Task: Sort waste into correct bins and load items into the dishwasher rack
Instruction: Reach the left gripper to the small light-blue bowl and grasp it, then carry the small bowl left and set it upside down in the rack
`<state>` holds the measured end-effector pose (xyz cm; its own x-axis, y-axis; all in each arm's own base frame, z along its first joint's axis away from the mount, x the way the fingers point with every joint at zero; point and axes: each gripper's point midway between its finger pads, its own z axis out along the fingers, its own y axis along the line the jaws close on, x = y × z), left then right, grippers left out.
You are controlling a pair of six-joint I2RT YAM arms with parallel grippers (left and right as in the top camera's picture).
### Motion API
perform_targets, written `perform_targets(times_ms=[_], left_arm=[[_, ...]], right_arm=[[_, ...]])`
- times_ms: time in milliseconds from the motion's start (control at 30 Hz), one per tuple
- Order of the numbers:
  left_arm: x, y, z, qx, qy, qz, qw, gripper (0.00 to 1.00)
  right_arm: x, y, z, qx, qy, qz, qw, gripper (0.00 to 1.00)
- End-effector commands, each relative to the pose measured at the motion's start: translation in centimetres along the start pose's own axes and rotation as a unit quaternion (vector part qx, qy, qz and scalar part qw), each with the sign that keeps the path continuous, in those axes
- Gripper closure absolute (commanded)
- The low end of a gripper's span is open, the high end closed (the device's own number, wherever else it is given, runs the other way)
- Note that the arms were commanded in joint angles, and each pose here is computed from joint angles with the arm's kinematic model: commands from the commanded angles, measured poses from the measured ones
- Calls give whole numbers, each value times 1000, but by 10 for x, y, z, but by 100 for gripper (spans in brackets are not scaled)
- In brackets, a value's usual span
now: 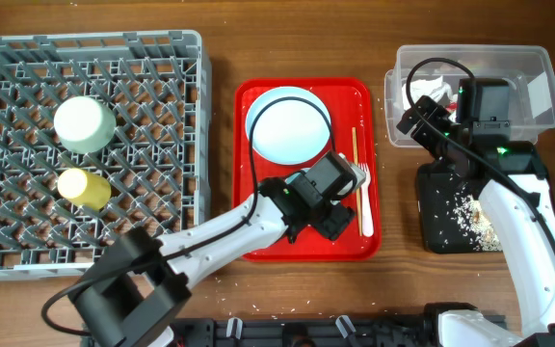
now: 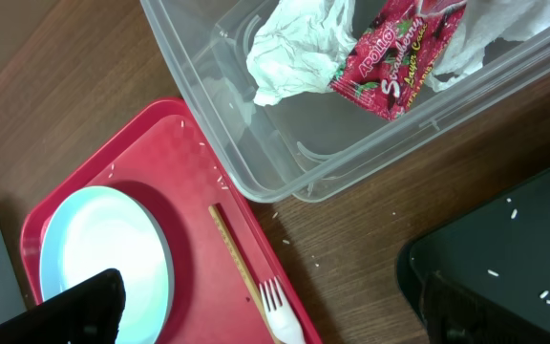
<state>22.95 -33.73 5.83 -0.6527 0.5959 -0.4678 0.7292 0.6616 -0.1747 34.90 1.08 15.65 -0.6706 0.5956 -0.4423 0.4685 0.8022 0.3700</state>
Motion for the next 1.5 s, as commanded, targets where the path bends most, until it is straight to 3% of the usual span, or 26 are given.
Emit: perform_targets(times_ms=[0, 67, 133, 300, 600, 833, 967, 1033, 1067, 1167, 1300, 1400, 1467], left_arm=[[9, -10, 20, -1, 15, 44, 999, 32], [15, -7, 34, -16, 24, 52, 998, 34], [17, 0, 38, -35, 28, 52, 998, 53], [14, 5, 37, -51, 21, 52, 997, 70], [-4, 0, 16, -45, -13, 53, 997, 73], [11, 3, 17, -49, 16, 52, 997, 77], [13, 3, 17, -50, 21, 52, 997, 84], [12, 3, 17, -50, 19, 45, 998, 96], [9, 1, 14, -47, 14, 29, 998, 96], [-20, -9, -22, -32, -32, 16, 999, 96], [-70, 4, -141, -29, -178, -10, 983, 96], [-76, 58, -215, -73, -257, -73, 961, 96], [-68, 113, -256, -118, -299, -166, 932, 96]], right_arm=[[-1, -3, 2, 6, -2, 5, 1000, 0], [-1, -3, 2, 6, -2, 5, 1000, 0], [-1, -3, 2, 6, -2, 5, 1000, 0], [-1, -3, 2, 6, -2, 5, 1000, 0], [-1, -3, 2, 6, -2, 5, 1000, 0], [-1, -3, 2, 6, -2, 5, 1000, 0], [-1, -3, 2, 6, -2, 5, 1000, 0], [-1, -3, 2, 6, -2, 5, 1000, 0], [-1, -3, 2, 6, -2, 5, 1000, 0], [-1, -3, 2, 6, -2, 5, 1000, 0], [-1, -3, 2, 6, -2, 5, 1000, 0], [-1, -3, 2, 6, -2, 5, 1000, 0], [-1, -3, 2, 6, -2, 5, 1000, 0]])
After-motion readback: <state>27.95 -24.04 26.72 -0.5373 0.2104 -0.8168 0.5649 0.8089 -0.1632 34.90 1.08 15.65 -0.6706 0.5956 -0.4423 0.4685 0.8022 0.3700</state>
